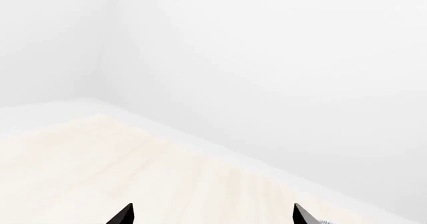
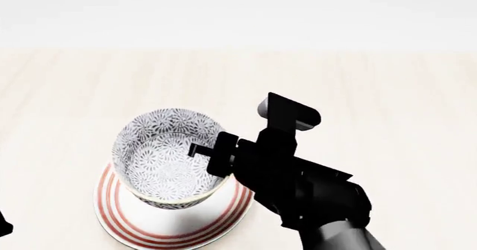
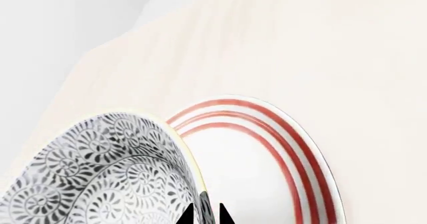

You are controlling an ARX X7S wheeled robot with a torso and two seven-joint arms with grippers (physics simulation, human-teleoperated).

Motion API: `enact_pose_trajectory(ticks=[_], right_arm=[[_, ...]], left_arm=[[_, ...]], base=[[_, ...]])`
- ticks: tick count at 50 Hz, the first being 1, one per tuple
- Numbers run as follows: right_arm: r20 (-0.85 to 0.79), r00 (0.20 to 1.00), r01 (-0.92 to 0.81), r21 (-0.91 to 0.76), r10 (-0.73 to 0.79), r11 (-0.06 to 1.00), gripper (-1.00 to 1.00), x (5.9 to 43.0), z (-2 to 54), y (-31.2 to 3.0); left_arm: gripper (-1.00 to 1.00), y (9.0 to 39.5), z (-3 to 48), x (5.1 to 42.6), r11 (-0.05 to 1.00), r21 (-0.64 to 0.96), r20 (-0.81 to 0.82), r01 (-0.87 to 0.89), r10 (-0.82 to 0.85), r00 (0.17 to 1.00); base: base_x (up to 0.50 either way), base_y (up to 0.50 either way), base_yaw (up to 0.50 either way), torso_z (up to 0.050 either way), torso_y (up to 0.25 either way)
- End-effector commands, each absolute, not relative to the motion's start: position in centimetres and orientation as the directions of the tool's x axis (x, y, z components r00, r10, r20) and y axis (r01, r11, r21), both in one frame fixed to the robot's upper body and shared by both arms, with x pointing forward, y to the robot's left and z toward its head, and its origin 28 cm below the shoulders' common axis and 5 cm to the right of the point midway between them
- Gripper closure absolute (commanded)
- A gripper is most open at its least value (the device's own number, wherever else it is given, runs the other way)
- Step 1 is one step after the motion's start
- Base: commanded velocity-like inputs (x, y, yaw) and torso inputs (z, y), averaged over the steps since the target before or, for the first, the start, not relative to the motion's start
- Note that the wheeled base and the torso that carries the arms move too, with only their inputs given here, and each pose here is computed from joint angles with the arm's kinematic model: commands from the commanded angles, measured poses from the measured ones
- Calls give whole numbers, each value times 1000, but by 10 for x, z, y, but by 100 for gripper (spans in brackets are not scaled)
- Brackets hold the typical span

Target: Put the bowl on the plate.

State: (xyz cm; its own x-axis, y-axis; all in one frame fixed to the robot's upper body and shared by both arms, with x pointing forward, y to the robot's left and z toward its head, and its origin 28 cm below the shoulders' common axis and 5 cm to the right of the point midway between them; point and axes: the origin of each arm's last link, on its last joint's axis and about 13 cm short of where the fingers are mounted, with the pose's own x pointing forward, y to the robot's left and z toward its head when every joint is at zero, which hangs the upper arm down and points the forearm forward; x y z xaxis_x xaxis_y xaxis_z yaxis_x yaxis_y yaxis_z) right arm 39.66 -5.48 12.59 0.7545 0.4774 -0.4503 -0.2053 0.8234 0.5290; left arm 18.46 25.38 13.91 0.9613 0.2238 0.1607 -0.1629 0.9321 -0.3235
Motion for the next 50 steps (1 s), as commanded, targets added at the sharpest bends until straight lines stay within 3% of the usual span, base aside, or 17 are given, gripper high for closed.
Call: enact_pose_trajectory(ticks=[1,19,20,31,39,43,50], right_arm=[[-413,747,-239,563,520,791,100,395,122,-48],[-379,772,-223,589,510,776,100,393,110,-48],[-377,776,-220,591,506,776,-100,393,109,-48],[-246,845,-256,594,475,763,-100,402,121,-51],[45,933,-306,623,357,720,-100,417,143,-58],[214,935,-353,637,283,685,-100,421,157,-61],[352,903,-423,632,246,650,-100,387,178,-88]], left_arm=[[-100,257,141,182,928,-334,163,-166,231,959],[-100,259,140,175,929,-328,162,-171,234,959],[-100,259,140,174,930,-327,163,-169,232,959],[-100,260,142,170,930,-331,169,-163,228,959],[-100,259,142,172,931,-331,174,-156,223,959],[-100,259,143,173,931,-331,176,-155,223,959],[-100,259,144,173,930,-335,177,-154,223,959]], base=[[0,0,0,0,0],[0,0,0,0,1],[0,0,0,0,0],[0,0,0,0,0],[0,0,0,0,0],[0,0,0,0,0],[0,0,0,0,0]])
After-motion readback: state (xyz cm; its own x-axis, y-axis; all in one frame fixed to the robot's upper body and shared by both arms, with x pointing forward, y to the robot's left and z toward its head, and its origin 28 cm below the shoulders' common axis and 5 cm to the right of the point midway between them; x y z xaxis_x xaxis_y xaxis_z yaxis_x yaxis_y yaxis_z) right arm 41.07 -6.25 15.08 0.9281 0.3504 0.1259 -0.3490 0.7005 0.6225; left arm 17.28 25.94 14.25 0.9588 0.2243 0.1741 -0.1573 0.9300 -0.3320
